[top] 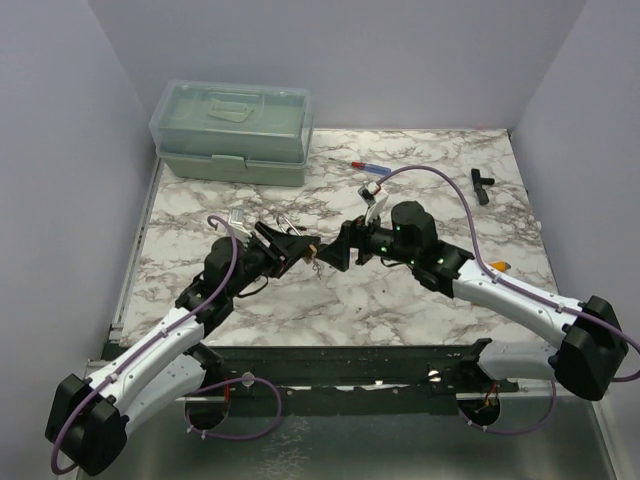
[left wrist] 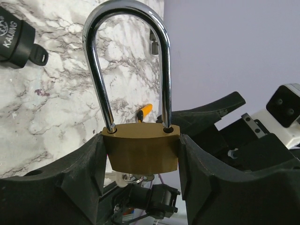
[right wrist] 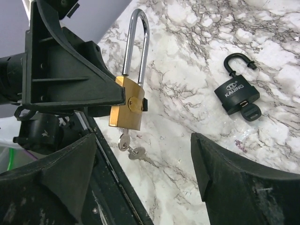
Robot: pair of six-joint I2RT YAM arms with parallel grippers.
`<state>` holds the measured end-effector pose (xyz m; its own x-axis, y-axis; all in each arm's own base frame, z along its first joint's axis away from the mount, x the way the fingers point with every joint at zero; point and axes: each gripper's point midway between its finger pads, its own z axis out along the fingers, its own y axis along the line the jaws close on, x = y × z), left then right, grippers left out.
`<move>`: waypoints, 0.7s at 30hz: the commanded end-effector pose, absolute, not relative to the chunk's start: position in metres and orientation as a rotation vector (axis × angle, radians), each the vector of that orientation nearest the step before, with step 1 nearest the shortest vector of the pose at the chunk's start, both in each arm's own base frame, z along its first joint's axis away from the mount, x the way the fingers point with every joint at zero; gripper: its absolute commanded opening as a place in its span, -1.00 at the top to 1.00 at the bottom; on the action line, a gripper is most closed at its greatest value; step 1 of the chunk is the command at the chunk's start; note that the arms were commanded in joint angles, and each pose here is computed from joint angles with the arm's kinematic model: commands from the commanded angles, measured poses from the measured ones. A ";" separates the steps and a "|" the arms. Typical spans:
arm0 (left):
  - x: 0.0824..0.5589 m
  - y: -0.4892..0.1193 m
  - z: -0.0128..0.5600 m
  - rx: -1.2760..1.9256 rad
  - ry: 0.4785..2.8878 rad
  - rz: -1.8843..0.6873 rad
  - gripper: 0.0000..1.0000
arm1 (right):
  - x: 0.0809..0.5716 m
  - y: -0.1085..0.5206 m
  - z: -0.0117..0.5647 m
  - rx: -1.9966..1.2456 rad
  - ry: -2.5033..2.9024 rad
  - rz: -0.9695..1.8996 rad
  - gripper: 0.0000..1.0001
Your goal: Unlock with the key
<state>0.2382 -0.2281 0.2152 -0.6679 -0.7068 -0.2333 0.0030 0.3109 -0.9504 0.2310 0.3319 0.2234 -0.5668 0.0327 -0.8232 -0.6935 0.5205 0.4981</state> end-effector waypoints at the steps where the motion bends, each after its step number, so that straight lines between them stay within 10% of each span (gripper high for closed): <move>1: 0.247 -0.225 0.225 -0.724 1.857 -1.442 1.00 | 0.238 0.327 0.221 -0.551 1.920 1.040 -0.80; 21: 0.251 -0.226 0.219 -0.852 1.855 -1.482 1.00 | 0.246 0.364 0.213 -0.508 1.842 1.107 -0.75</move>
<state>0.2461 -0.2242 0.1902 -0.6315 -0.7688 -0.1009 -0.1653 0.2606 -0.9512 0.2373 0.3569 0.2076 -0.5472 0.0423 -0.8359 -0.7025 0.5198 0.4862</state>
